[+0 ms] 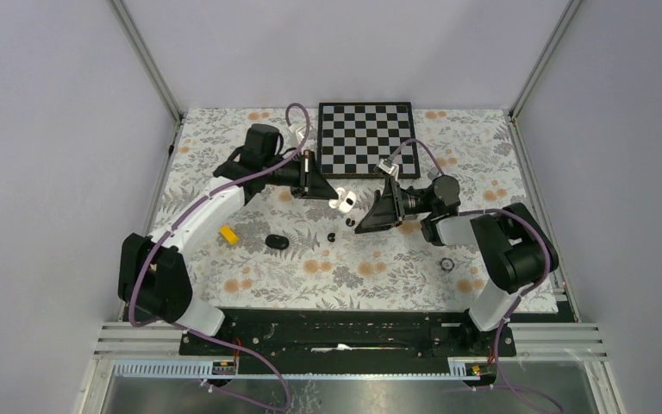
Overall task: Insert the wireless bluetooth earbuds into the charging case
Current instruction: Adjust the charging case.
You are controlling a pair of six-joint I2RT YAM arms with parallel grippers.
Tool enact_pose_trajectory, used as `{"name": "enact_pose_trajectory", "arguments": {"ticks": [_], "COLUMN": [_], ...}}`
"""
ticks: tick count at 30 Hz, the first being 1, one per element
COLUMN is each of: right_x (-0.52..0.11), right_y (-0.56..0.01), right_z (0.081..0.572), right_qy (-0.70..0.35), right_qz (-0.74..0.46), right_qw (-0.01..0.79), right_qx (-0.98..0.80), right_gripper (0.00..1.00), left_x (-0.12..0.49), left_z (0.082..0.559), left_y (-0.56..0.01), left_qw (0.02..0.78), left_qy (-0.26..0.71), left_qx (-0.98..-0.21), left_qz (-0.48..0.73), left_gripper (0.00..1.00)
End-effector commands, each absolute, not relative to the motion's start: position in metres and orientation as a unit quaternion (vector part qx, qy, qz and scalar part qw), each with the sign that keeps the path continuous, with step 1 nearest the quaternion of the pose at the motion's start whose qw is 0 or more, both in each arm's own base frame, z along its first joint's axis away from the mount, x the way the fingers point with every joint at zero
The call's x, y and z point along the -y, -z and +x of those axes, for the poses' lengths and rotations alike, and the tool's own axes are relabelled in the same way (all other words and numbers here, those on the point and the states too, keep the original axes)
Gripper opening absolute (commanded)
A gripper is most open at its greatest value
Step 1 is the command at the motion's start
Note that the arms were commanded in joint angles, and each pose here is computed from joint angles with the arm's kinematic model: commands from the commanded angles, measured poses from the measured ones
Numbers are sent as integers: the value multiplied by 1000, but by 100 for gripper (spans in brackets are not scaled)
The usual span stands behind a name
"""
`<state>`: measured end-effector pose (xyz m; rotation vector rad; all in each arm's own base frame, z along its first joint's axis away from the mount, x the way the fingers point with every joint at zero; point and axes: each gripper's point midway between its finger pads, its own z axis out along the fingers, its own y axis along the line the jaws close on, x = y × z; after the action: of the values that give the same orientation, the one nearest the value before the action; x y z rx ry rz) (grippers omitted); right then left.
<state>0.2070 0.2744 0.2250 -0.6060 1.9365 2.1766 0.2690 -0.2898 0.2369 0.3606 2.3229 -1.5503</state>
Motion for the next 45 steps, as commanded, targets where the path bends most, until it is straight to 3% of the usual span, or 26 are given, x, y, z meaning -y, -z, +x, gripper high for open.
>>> {"name": "enact_pose_trajectory", "arguments": {"ticks": [1,8,13,21,25,31,36,45], "right_x": [-266,-265,-247,-243,-259,-268,-276,-297], "right_y": [-206,-176,-116,-140,-172,-204,-206,-202], "right_z": [213,234,253,266,261,260,266,279], "right_qy": [-730,-705,-503,-427,-480,-582,-597,-595], "right_qz": [-191,-92,-77,-28,-6,70,96,101], "right_qw": [108,114,184,286,334,343,330,319], "right_qx": [-648,-694,-841,-857,-811,-734,-725,-731], "right_gripper": [100,100,100,100,100,100,97,85], "left_x": [271,244,236,233,240,255,257,259], "left_z": [285,306,312,310,309,306,308,306], "left_y": [-280,-274,-270,-240,-235,-216,-211,-194], "left_qw": [246,285,297,293,299,283,297,292], "left_qy": [525,429,403,350,345,361,336,327], "left_qx": [-802,-852,-863,-888,-889,-888,-893,-899], "left_qz": [145,94,66,51,32,33,33,24], "left_gripper": [0,0,0,0,0,0,0,0]}}
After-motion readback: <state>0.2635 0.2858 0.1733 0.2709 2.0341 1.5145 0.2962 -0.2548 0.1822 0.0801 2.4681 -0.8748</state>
